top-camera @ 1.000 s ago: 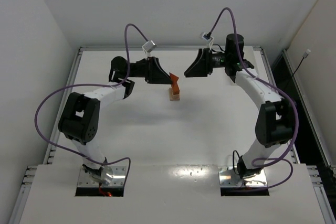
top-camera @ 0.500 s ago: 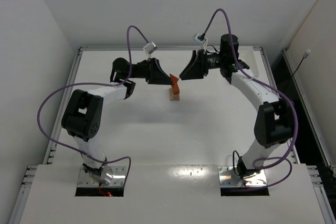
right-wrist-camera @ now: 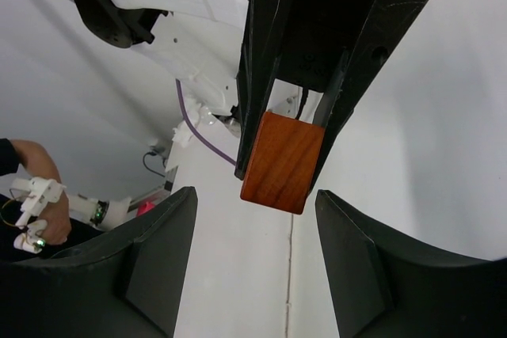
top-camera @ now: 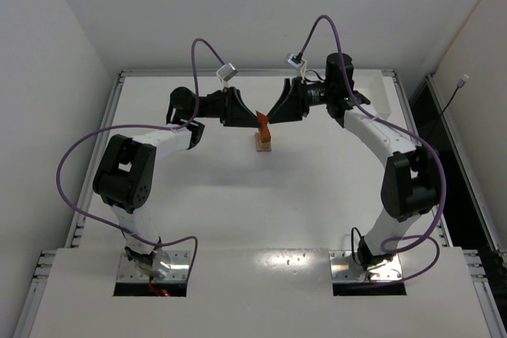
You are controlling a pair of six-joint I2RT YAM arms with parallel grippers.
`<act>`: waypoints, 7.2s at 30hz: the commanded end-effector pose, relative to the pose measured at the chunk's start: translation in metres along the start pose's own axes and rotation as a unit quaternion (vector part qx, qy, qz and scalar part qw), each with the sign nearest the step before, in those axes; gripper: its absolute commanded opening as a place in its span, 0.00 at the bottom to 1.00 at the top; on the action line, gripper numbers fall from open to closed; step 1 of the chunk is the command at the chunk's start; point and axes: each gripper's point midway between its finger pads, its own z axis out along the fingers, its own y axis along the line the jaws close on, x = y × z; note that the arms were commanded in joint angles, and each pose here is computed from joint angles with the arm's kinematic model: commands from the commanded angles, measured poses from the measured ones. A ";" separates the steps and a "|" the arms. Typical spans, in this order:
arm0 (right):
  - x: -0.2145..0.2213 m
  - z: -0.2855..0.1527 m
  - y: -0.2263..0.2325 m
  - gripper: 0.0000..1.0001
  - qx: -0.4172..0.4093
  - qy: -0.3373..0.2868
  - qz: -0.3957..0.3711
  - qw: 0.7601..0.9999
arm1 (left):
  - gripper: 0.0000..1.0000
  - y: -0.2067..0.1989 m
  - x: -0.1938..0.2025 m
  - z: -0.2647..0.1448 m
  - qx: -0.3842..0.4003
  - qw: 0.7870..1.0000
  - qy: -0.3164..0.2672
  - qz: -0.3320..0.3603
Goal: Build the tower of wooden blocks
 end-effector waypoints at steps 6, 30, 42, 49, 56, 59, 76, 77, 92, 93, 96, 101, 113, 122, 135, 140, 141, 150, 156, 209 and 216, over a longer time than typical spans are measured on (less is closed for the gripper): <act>-0.012 0.006 0.012 0.57 -0.022 0.008 -0.057 0.998 | 0.00 -0.021 -0.016 -0.001 0.013 0.997 -0.012 0.075; -0.015 0.015 0.005 0.20 -0.022 0.009 -0.043 0.999 | 0.00 -0.008 -0.015 -0.001 -0.007 0.997 -0.009 0.080; -0.012 0.017 0.012 0.00 -0.043 0.022 -0.059 0.997 | 0.47 0.016 -0.017 -0.002 -0.058 0.996 0.001 0.068; -0.011 0.016 0.013 0.00 -0.047 0.024 -0.063 0.997 | 0.75 0.025 -0.015 -0.005 -0.090 0.993 -0.006 0.069; -0.005 0.012 0.013 0.00 -0.043 0.022 -0.055 0.997 | 0.77 0.032 -0.029 -0.023 -0.159 0.982 -0.038 0.092; -0.007 -0.001 0.001 0.00 -0.002 -0.005 -0.029 1.000 | 0.77 0.045 -0.038 -0.047 -0.229 0.967 -0.066 0.091; 0.006 -0.082 -0.108 0.00 0.505 0.048 -0.020 0.862 | 0.66 0.082 -0.032 -0.243 -0.671 0.722 -0.146 0.086; 0.014 -0.084 -0.114 0.00 0.521 0.062 -0.011 0.851 | 0.66 0.082 -0.030 -0.244 -0.674 0.721 -0.134 0.092; 0.003 -0.032 -0.141 0.00 0.517 0.098 0.049 0.849 | 1.00 0.083 -0.012 -0.261 -0.702 0.694 -0.151 0.054; 0.005 -0.027 -0.142 0.00 0.515 0.104 0.050 0.850 | 1.00 0.081 -0.012 -0.260 -0.703 0.694 -0.149 0.051; 0.002 -0.025 -0.149 0.00 0.515 0.110 0.056 0.848 | 1.00 0.085 -0.013 -0.260 -0.695 0.707 -0.126 0.026; 0.007 -0.014 -0.156 0.00 0.510 0.120 0.056 0.850 | 1.00 0.095 -0.018 -0.269 -0.712 0.694 -0.103 0.030; 0.015 -0.007 -0.187 0.00 0.524 0.138 0.055 0.838 | 1.00 0.108 -0.013 -0.266 -0.705 0.703 -0.091 0.017; 0.017 -0.005 -0.202 0.00 0.528 0.144 0.053 0.836 | 1.00 0.108 -0.014 -0.267 -0.708 0.700 -0.095 0.013; -0.003 0.005 -0.209 0.00 0.512 0.136 0.028 0.848 | 1.00 0.117 -0.008 -0.262 -0.701 0.708 -0.086 0.001; 0.007 0.008 -0.217 0.00 0.504 0.149 0.036 0.850 | 1.00 0.119 -0.010 -0.262 -0.701 0.708 -0.086 0.001; 0.004 0.009 -0.216 0.00 0.503 0.146 0.033 0.851 | 1.00 0.119 -0.010 -0.262 -0.701 0.708 -0.086 0.001; 0.020 -0.001 -0.212 0.00 0.507 0.162 0.054 0.845 | 1.00 0.119 -0.009 -0.258 -0.699 0.710 -0.083 0.003; 0.027 -0.015 -0.208 0.00 0.523 0.171 0.059 0.833 | 1.00 0.121 -0.008 -0.256 -0.696 0.713 -0.085 -0.001; 0.023 -0.014 -0.210 0.58 0.521 0.172 0.048 0.835 | 1.00 0.130 -0.005 -0.254 -0.689 0.720 -0.082 -0.012; -0.022 -0.021 -0.191 0.68 0.529 0.130 -0.007 0.838 | 1.00 0.123 -0.008 -0.249 -0.698 0.712 -0.076 0.011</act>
